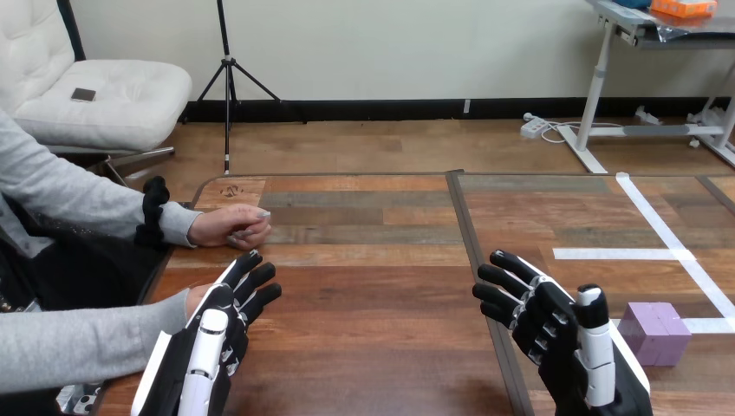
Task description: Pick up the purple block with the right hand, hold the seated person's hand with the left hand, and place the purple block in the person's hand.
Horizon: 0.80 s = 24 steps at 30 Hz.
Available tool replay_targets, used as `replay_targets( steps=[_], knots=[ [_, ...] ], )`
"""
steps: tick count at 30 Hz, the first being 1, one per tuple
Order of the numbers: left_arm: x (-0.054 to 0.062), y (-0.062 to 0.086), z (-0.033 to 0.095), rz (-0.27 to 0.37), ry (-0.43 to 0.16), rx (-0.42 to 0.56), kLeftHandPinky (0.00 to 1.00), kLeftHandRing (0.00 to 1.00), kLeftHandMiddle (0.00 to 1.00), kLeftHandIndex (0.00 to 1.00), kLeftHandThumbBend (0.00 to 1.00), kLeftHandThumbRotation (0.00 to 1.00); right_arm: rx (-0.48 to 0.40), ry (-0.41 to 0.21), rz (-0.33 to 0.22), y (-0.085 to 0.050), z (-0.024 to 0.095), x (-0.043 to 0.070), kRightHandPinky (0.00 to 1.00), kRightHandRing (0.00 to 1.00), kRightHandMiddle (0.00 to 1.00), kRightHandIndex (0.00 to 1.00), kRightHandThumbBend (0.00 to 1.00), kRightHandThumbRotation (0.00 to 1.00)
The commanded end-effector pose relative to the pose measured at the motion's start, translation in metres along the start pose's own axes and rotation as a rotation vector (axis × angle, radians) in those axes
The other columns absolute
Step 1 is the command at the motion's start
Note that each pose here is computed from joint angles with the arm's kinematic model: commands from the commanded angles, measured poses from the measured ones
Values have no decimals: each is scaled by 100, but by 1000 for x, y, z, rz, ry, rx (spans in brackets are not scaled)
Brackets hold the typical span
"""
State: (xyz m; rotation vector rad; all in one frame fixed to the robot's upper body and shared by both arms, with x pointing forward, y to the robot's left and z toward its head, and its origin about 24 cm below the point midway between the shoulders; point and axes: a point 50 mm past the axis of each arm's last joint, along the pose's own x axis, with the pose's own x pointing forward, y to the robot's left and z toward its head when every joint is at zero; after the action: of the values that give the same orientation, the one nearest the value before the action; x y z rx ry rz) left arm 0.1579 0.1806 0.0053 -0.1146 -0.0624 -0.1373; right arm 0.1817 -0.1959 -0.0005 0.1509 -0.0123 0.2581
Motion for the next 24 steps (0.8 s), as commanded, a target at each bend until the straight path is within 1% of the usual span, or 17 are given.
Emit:
replay_targets(
  steps=[1, 5, 6, 10, 12, 17, 24],
  knots=[
    [16, -7, 16, -25, -102, -22, 96, 88, 89, 90, 41, 100, -85, -110, 29, -5, 21, 24, 90, 86, 87, 87, 91, 99],
    [16, -8, 16, -25, -97, -27, 96, 87, 89, 90, 41, 100, -160, -162, 9, -12, 27, 31, 89, 87, 87, 87, 92, 96],
    [16, -8, 16, -26, -97, -28, 96, 87, 89, 90, 41, 100, -176, -170, 3, -13, 28, 32, 86, 86, 87, 87, 94, 92],
    [17, -9, 16, -27, -98, -31, 97, 87, 89, 90, 41, 100, -239, -190, -11, -19, 33, 38, 82, 85, 87, 87, 96, 88],
    [17, -9, 16, -27, -97, -31, 97, 87, 89, 90, 41, 100, -270, -205, -22, -25, 36, 41, 81, 85, 87, 87, 97, 86],
    [18, -9, 16, -29, -97, -28, 97, 87, 89, 91, 39, 100, -307, -219, -33, -36, 43, 49, 79, 85, 87, 88, 99, 83],
    [19, -8, 17, -32, -102, -22, 98, 88, 89, 91, 38, 100, -321, -238, -37, -50, 52, 56, 79, 86, 88, 89, 100, 81]
  ],
)
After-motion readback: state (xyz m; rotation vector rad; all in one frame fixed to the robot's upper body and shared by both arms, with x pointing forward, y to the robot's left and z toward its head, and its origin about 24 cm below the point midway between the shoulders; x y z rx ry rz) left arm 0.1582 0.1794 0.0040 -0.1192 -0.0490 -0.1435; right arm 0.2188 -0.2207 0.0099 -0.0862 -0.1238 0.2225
